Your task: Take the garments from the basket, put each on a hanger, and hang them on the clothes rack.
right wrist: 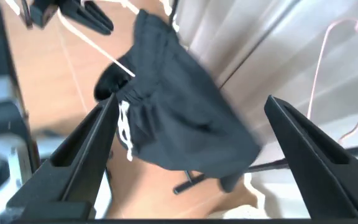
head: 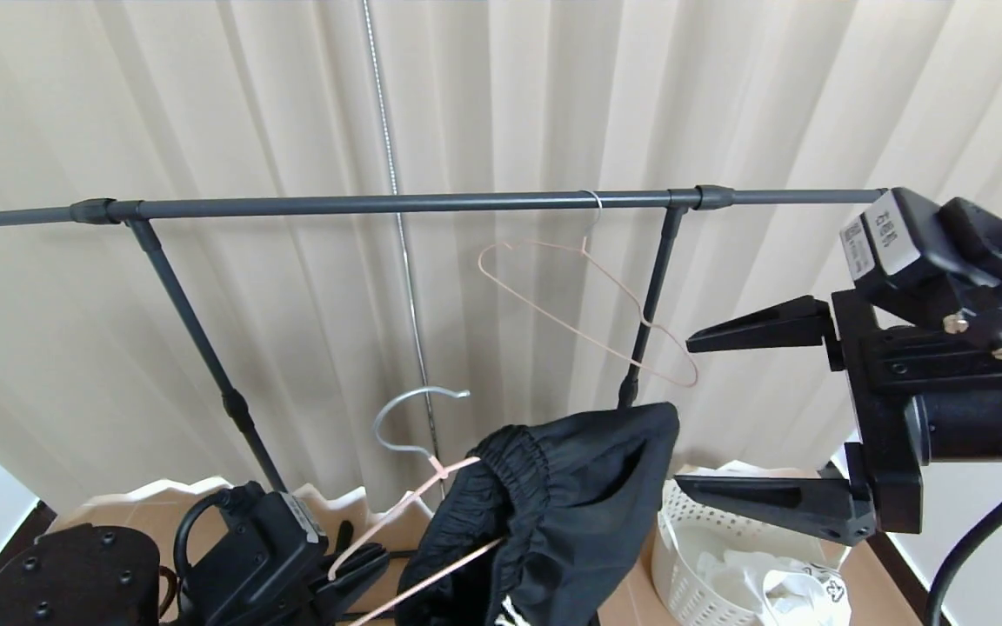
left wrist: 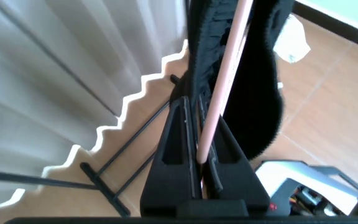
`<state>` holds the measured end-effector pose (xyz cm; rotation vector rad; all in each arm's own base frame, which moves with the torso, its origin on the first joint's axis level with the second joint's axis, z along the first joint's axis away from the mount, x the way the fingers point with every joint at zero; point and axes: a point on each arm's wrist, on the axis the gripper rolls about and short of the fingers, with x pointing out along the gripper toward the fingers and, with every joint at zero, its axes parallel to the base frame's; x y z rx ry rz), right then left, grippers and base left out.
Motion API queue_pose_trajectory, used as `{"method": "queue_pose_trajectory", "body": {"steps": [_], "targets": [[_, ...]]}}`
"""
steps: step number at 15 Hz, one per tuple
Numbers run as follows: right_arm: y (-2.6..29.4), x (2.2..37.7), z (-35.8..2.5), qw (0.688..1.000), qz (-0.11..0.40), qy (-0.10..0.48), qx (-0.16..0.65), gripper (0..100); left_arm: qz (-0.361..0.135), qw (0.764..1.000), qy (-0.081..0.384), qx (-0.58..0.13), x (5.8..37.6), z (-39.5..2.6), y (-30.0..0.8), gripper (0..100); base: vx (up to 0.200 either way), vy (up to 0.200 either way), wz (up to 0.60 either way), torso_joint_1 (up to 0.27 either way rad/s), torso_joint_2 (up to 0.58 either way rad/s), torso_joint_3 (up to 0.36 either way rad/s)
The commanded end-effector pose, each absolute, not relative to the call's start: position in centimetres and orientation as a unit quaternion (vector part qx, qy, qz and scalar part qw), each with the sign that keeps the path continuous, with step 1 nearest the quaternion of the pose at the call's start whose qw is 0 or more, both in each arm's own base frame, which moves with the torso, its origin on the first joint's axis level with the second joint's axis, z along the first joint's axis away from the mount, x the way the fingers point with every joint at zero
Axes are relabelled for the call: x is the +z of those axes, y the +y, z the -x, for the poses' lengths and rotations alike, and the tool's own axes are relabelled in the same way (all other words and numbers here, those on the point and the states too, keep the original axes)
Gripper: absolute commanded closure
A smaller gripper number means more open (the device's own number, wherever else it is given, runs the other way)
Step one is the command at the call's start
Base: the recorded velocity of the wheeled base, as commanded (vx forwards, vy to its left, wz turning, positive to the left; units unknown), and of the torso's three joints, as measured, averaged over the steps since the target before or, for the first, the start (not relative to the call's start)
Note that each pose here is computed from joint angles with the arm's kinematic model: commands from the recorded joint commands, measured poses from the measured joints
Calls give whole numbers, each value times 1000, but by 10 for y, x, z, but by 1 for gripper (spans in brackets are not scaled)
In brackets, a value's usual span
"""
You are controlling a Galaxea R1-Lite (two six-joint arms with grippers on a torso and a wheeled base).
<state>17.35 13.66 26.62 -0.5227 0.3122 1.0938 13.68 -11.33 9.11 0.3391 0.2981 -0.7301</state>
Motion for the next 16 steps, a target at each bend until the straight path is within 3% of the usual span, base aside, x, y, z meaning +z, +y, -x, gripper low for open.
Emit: {"method": "queue_pose_trajectory", "body": {"steps": [1,6,11,16], "targets": [[154,254,-209,762,275,189,555,0,-173,905,140,-364,91,-130,-112,100,0,0,0,0,0,0],[179,258,-212,684,306,267,607,0,-186,891,135,-391,90,-120,-115,100,0,0,0,0,0,0],[215,245,-204,664,310,286,618,0,-186,888,128,-400,91,-116,-116,100,0,0,0,0,0,0],[219,241,-205,660,312,291,619,0,-201,885,122,-403,91,-116,-116,100,0,0,0,0,0,0]]}}
